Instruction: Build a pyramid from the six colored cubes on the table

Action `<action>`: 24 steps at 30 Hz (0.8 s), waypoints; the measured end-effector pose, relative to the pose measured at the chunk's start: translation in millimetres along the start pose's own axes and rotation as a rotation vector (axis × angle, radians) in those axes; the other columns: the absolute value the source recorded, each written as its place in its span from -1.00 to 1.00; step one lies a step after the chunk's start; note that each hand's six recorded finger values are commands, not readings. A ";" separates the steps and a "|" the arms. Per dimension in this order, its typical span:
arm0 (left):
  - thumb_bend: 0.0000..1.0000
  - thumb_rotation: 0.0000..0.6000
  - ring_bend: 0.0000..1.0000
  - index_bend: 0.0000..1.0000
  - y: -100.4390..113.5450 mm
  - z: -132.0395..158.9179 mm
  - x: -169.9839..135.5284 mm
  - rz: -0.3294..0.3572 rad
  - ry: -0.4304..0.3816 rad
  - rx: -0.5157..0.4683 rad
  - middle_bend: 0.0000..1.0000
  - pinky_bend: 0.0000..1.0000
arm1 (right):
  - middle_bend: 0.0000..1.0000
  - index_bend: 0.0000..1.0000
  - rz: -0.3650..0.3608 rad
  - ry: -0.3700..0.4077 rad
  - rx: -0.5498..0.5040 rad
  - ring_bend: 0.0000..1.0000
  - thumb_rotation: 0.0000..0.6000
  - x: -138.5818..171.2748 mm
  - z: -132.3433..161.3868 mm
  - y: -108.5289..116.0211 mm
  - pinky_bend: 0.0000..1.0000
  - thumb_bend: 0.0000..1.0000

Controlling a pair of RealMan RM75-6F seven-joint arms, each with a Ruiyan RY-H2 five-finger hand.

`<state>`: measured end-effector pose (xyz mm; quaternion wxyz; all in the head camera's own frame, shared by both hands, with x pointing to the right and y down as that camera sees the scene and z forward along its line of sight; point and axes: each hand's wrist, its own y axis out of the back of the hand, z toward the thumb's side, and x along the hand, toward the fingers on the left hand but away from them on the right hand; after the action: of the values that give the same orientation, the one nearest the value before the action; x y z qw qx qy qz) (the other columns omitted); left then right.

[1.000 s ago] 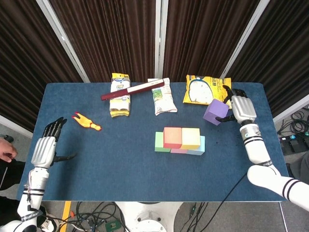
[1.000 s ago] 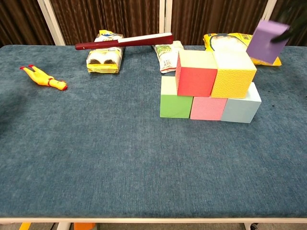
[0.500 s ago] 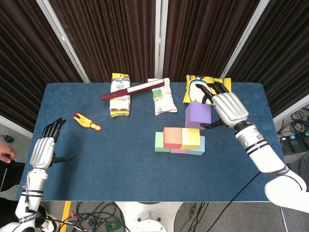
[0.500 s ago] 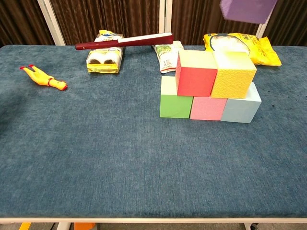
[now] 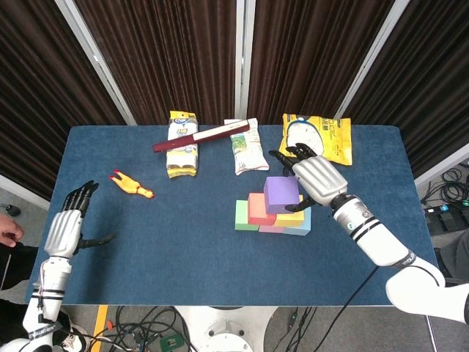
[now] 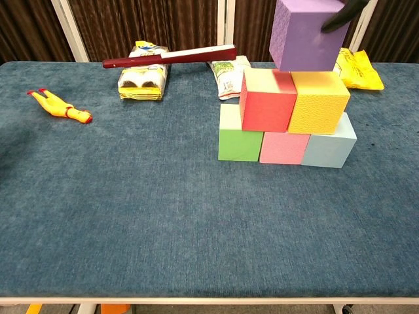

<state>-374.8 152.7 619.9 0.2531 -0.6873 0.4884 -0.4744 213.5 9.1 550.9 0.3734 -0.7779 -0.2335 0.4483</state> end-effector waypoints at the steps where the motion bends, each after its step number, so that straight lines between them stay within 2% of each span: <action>1: -0.84 1.00 -1.00 -0.93 -0.2 -0.3 -0.1 0.000 0.000 -0.001 -0.96 -0.97 | 0.06 -1.00 0.003 -0.001 0.003 -0.84 1.00 -0.7 0.2 -1.7 -1.00 -0.81; 24: -0.85 1.00 -1.00 -0.93 -3.2 -2.3 2.1 -0.002 0.004 -0.004 -0.96 -0.97 | 0.04 -1.00 0.041 -0.004 0.023 -0.85 1.00 -2.8 4.8 -14.7 -1.00 -0.85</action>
<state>-375.4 152.4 624.3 0.2504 -0.6874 0.4890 -0.4751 207.5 17.9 562.5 0.3727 -0.7773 -0.2130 0.4599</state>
